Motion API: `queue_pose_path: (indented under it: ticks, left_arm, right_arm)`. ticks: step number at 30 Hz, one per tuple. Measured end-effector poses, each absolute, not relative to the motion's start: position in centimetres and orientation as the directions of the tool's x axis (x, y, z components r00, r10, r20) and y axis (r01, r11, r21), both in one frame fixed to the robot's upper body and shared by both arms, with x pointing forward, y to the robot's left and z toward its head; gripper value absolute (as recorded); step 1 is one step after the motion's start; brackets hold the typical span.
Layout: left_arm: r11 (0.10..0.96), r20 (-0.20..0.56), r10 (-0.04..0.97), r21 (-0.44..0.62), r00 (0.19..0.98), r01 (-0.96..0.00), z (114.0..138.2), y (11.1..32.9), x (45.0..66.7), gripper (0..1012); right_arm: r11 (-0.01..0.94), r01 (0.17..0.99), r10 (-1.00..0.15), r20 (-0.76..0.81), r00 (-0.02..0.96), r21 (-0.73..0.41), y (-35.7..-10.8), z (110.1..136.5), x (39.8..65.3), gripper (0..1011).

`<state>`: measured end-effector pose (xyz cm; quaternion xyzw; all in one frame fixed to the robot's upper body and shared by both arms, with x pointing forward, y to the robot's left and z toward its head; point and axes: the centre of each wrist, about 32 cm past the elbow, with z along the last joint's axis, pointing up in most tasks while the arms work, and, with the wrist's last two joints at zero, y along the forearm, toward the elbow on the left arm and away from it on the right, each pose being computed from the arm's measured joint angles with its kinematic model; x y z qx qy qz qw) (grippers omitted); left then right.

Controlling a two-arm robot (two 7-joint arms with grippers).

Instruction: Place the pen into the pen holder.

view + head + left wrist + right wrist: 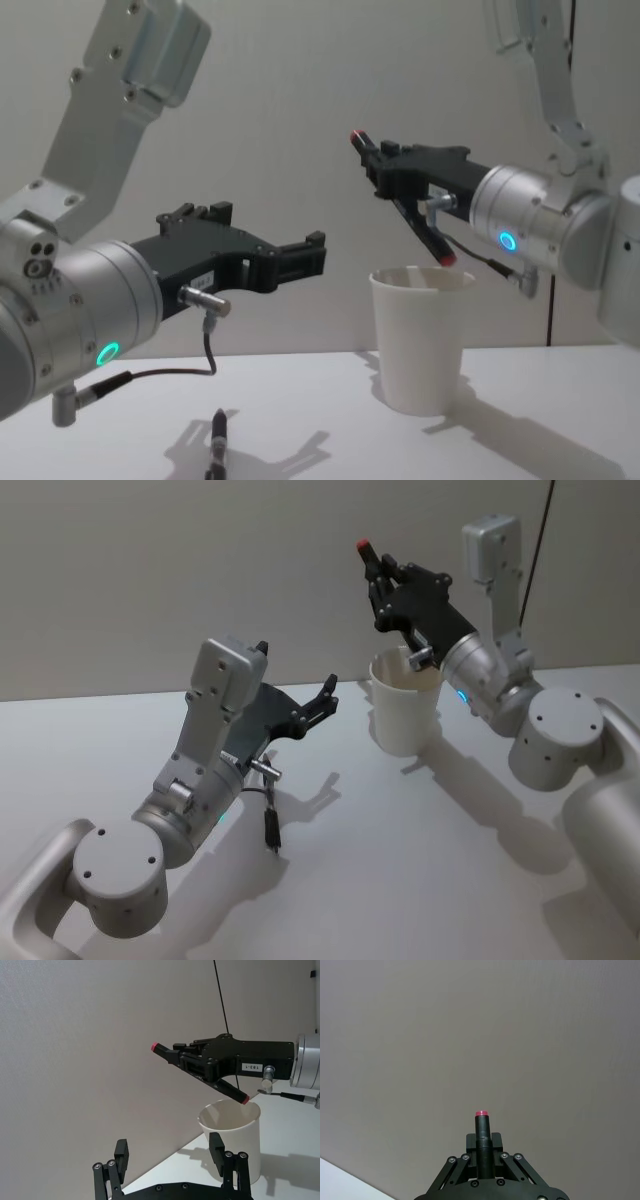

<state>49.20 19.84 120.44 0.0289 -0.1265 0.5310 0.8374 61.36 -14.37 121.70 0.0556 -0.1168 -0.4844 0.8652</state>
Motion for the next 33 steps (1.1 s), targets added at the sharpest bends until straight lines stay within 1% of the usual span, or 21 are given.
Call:
queue_pose_path:
  ticks: [20,22,23,24,26,27,28,29,33]
  left_arm:
    - [0.434,0.242,0.882,-0.086,0.404,-0.897,120.4,19.8,49.2,1001]
    - [0.434,0.242,0.882,-0.086,0.404,-0.897,120.4,19.8,49.2,1001]
    - [0.434,0.242,0.882,-0.086,0.404,-0.897,120.4,19.8,49.2,1001]
    - [0.434,0.243,0.882,-0.086,0.404,-0.897,120.4,19.8,49.2,1001]
    - [0.434,0.243,0.882,-0.086,0.404,-0.897,120.4,19.8,49.2,1001]
    - [0.434,0.242,0.882,-0.086,0.404,-0.897,120.4,19.8,49.2,1001]
    - [0.434,0.242,0.882,-0.086,0.404,-0.897,120.4,19.8,49.2,1001]
    - [0.434,0.242,0.882,-0.086,0.404,-0.897,120.4,19.8,49.2,1001]
    - [0.434,0.242,0.882,-0.086,0.404,-0.897,120.4,19.8,49.2,1001]
  right_arm:
    - [0.492,0.852,-0.869,0.153,0.47,0.177,-14.9,120.2,60.5,164]
    - [0.49,0.854,-0.87,0.153,0.468,0.176,-14.9,120.1,60.4,201]
    - [0.49,0.854,-0.871,0.153,0.467,0.176,-14.9,120.1,60.4,245]
    - [0.489,0.855,-0.871,0.153,0.467,0.175,-14.9,120.0,60.4,245]
    - [0.487,0.855,-0.872,0.154,0.465,0.175,-14.9,120.0,60.4,301]
    - [0.487,0.856,-0.872,0.153,0.465,0.174,-14.9,120.0,60.4,363]
    - [0.487,0.856,-0.872,0.153,0.465,0.174,-14.9,120.0,60.4,363]
    - [0.486,0.857,-0.873,0.153,0.464,0.174,-15.0,119.9,60.3,418]
    - [0.485,0.857,-0.873,0.153,0.463,0.173,-15.0,119.9,60.3,533]
